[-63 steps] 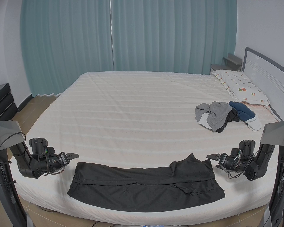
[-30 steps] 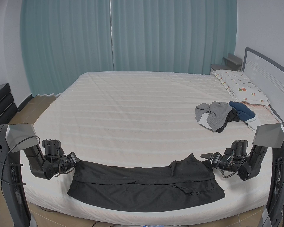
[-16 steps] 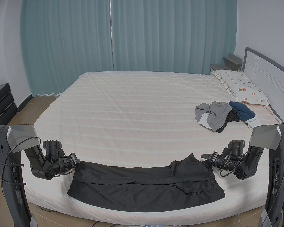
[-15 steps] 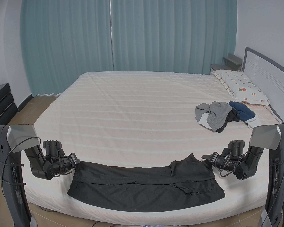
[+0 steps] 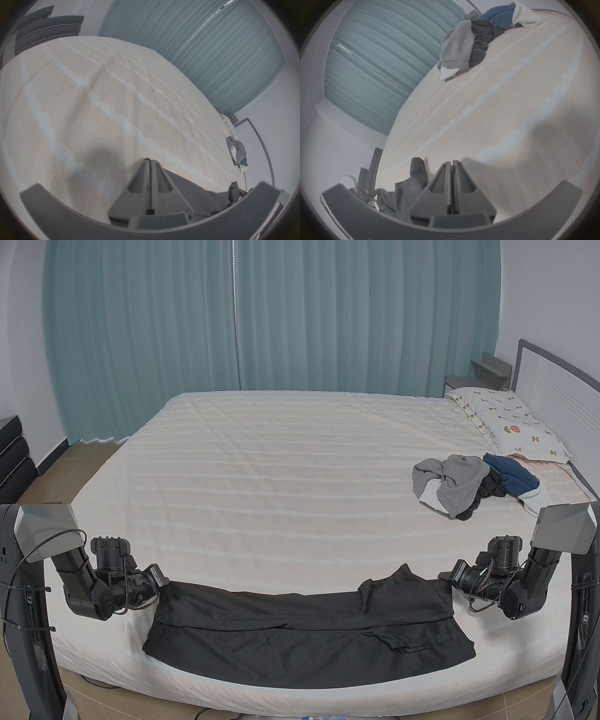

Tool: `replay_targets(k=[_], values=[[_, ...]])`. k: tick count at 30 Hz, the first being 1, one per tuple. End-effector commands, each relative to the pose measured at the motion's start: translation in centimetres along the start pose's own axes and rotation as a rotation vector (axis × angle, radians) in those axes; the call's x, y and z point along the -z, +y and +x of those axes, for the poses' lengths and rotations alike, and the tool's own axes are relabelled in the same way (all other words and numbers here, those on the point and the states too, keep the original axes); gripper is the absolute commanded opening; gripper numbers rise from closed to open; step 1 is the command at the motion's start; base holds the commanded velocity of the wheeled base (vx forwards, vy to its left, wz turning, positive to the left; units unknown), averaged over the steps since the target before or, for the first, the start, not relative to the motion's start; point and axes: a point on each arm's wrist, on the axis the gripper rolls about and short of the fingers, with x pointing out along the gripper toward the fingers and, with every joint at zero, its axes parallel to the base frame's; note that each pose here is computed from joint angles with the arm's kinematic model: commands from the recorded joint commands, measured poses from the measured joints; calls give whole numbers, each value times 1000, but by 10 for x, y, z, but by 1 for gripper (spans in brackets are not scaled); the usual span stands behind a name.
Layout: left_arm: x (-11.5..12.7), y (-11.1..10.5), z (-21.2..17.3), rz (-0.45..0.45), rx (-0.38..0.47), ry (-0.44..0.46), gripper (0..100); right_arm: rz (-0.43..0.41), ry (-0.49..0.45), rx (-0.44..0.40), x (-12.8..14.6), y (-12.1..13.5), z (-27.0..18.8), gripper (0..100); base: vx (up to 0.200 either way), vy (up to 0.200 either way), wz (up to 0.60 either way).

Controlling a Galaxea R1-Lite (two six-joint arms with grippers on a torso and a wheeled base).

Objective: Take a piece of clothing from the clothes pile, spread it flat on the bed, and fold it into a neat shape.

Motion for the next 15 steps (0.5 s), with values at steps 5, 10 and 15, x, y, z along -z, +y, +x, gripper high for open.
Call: replay_targets(k=[5,10,15], values=[[0,0,0,-1,2,-3,0,3,-25,0,-7,-2,-4,0,0,0,0],[0,0,0,-5,1,-3,0,8,-28,4,-8,-4,-6,100,0,0,0],[-1,-1,-1,-8,3,0,0,0,-46,-8,-12,0,-8,100,0,0,0]])
